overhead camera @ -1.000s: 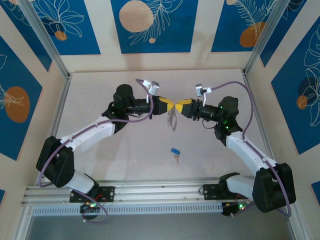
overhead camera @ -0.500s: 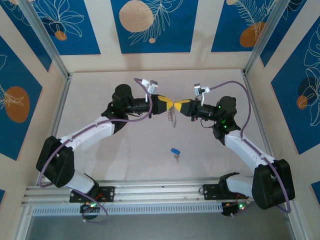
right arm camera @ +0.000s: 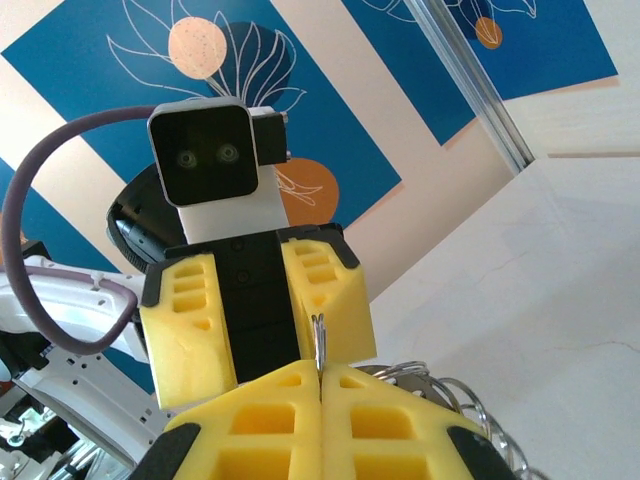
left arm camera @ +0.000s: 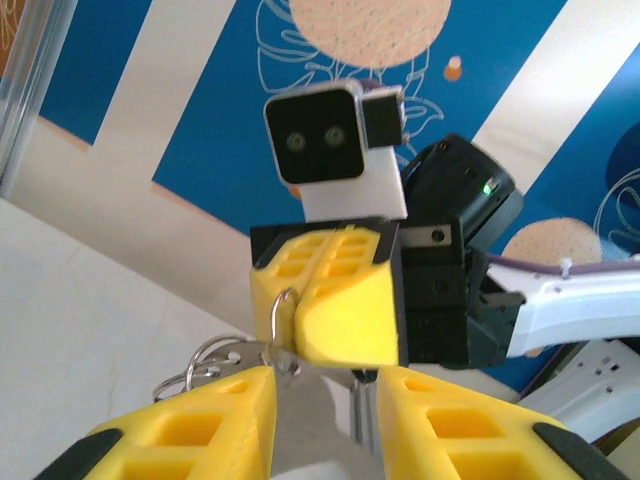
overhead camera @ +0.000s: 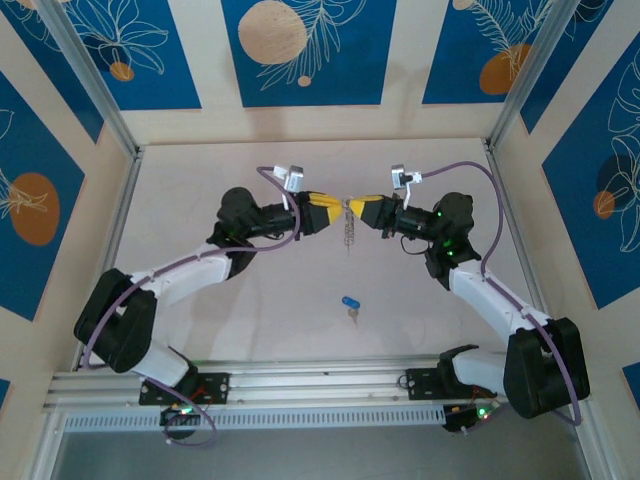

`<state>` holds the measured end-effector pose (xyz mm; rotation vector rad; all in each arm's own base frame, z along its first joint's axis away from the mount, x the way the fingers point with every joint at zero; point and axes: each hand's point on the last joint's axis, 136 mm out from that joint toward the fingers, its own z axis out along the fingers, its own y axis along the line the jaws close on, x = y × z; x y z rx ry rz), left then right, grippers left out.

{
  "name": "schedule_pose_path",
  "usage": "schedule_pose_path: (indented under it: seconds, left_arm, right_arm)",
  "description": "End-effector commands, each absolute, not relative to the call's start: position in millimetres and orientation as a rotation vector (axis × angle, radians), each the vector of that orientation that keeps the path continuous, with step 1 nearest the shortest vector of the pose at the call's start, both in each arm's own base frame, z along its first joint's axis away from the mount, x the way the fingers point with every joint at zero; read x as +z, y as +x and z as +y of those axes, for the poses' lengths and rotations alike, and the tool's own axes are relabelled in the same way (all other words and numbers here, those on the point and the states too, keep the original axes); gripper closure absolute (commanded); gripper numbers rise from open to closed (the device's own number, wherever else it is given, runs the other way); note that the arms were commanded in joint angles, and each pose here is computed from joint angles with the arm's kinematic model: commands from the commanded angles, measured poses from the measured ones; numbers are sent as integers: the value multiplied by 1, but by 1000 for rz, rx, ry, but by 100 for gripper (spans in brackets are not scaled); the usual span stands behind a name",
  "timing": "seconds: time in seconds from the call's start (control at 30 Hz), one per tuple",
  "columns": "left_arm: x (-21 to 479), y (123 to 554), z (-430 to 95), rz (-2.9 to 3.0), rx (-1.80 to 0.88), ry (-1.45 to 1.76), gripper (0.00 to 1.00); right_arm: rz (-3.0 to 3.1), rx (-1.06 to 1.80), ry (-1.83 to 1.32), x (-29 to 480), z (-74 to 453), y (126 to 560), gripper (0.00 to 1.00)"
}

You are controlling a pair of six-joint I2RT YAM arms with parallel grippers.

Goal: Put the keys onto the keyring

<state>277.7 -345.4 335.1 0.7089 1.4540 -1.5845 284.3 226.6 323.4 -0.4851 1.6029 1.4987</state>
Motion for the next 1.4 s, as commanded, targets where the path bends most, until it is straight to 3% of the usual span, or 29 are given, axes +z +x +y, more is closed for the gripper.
schedule_pose_path:
  seconds: [0.0, 0.57, 1.03, 1.33, 1.37]
  left_arm:
    - [347, 282, -342, 1374, -1606, 681, 68]
    - [345, 291, -350, 1368, -1641, 667, 69]
    - [343, 293, -353, 1364, -1658, 672, 89]
    - [342, 291, -355, 1355, -1671, 686, 90]
    - [342, 291, -356, 1355, -1671, 685, 93]
  right_arm:
    - [1566, 1487, -481, 331, 226, 287, 100]
    - [1575, 1506, -493, 326, 232, 287, 100]
    - [1579, 1508, -493, 324, 235, 289, 100]
    - [1583, 1513, -499, 323, 238, 290, 100]
    - [1584, 1513, -499, 323, 238, 291, 100]
